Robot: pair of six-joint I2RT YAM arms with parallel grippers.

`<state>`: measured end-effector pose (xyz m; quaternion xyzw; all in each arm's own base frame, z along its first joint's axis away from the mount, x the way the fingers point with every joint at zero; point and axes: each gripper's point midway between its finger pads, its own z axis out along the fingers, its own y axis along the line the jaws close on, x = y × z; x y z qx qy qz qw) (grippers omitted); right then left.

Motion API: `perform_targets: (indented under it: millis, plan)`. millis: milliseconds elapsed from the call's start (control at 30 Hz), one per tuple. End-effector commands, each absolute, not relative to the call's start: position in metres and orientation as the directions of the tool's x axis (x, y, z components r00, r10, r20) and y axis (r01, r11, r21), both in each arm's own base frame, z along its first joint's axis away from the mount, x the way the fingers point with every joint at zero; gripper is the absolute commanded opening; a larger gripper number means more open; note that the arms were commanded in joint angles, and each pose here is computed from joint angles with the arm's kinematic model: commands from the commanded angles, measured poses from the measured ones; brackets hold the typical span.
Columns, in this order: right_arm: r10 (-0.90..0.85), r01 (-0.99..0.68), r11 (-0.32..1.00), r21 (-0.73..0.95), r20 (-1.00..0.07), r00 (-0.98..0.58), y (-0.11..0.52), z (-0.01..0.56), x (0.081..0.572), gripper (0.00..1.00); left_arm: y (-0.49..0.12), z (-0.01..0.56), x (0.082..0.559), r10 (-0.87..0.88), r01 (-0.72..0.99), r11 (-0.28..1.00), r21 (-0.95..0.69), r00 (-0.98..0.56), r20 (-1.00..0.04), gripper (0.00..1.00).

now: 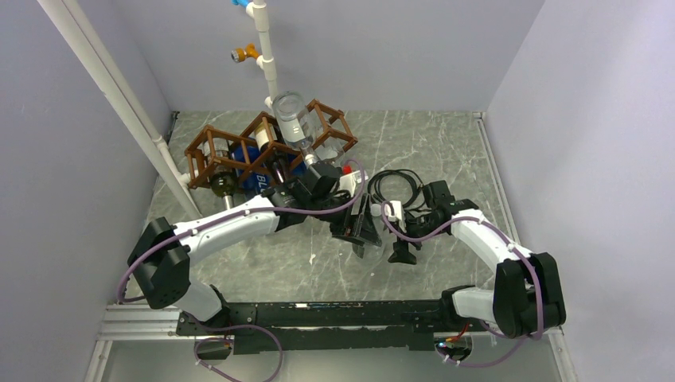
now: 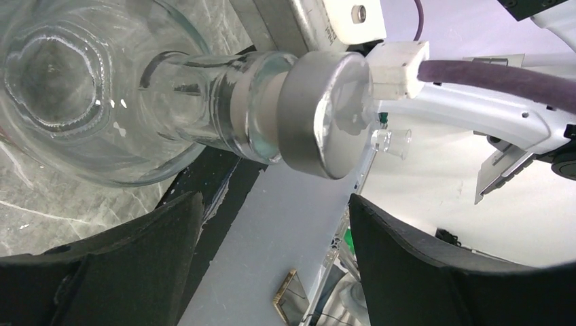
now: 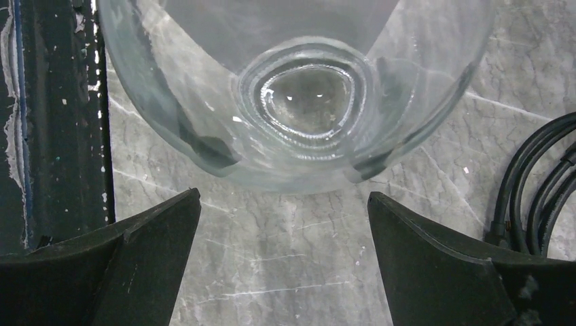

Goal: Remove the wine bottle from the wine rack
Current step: Place the wine bottle at the center of the board.

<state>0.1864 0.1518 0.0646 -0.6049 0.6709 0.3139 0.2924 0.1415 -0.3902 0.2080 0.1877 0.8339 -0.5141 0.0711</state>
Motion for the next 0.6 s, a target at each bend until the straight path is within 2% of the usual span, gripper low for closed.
perform_targets:
  millis: [0, 233, 333, 567]
  plan:
    - [-0.585, -0.996, 0.074, 0.051, -0.807, -0.085, 0.157, 0.083, 0.195, 0.97, -0.39, 0.222, 0.144, 0.242, 0.452, 0.346, -0.822, -0.89, -0.387, 0.84]
    - [-0.565, -0.994, 0.102, 0.045, -0.82, -0.095, 0.15, 0.094, 0.2, 0.98, -0.379, 0.226, 0.141, 0.263, 0.52, 0.327, -0.789, -0.852, -0.453, 0.86]
    - [-0.551, -0.995, 0.092, 0.034, -0.831, -0.079, 0.149, 0.102, 0.199, 0.99, -0.373, 0.232, 0.141, 0.266, 0.588, 0.301, -0.751, -0.808, -0.526, 0.88]
    - [-0.508, -0.997, 0.076, -0.012, -0.861, -0.029, 0.149, 0.126, 0.197, 0.99, -0.344, 0.245, 0.156, 0.233, 0.71, 0.332, -0.62, -0.699, -0.676, 0.94]
